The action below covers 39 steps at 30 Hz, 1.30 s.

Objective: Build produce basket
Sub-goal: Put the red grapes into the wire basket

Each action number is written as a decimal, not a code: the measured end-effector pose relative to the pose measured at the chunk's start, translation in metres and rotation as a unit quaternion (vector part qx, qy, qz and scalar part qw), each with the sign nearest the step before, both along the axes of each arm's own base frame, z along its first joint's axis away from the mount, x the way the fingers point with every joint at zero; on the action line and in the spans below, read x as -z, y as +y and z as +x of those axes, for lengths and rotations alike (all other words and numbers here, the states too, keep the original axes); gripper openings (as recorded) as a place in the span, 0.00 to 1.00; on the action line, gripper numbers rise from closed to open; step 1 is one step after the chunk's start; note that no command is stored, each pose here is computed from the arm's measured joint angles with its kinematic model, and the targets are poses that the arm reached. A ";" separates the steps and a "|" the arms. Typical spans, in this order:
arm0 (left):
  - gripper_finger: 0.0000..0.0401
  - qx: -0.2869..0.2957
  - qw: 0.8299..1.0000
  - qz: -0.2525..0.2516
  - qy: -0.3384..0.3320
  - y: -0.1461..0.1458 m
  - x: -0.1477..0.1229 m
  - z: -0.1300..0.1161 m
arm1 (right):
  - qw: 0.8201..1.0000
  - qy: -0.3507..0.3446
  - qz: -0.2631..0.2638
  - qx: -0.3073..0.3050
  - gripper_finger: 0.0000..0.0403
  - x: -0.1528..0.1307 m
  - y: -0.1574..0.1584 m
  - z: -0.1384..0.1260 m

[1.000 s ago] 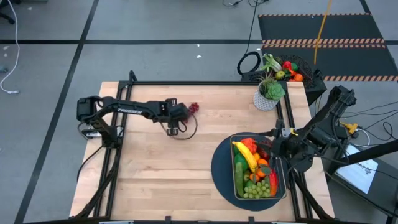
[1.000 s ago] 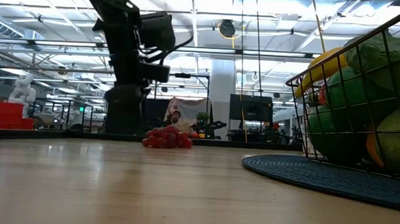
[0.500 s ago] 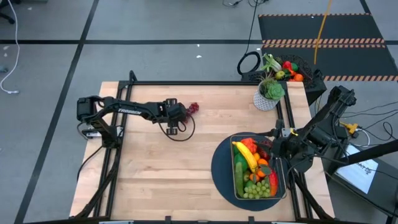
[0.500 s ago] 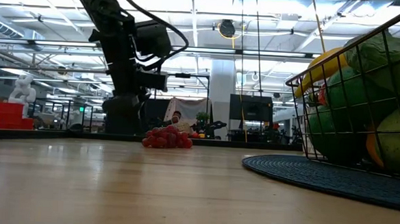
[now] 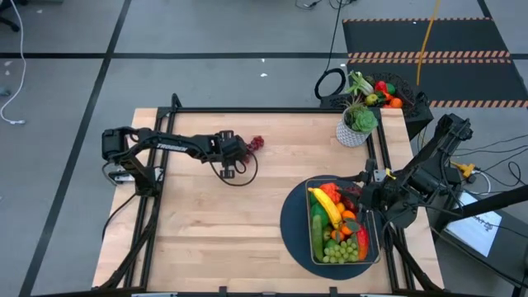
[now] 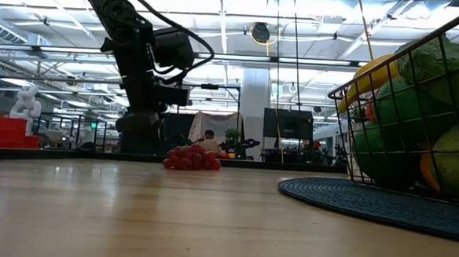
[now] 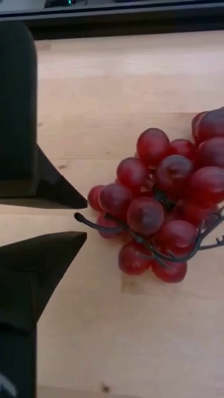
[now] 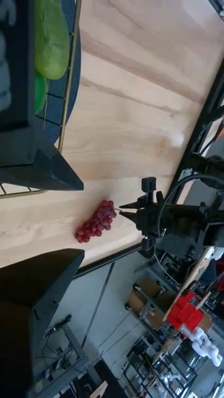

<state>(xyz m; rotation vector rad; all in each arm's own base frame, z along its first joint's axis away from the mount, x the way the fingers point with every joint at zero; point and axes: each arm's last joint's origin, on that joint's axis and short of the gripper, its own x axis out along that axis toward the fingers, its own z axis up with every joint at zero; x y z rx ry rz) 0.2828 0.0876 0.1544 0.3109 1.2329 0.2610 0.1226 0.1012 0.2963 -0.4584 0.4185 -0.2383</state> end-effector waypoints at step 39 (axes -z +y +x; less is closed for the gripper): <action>0.00 0.026 0.996 0.025 -0.087 -0.021 -0.016 0.025 | 0.999 -0.019 0.029 0.016 0.39 -0.002 -0.001 0.002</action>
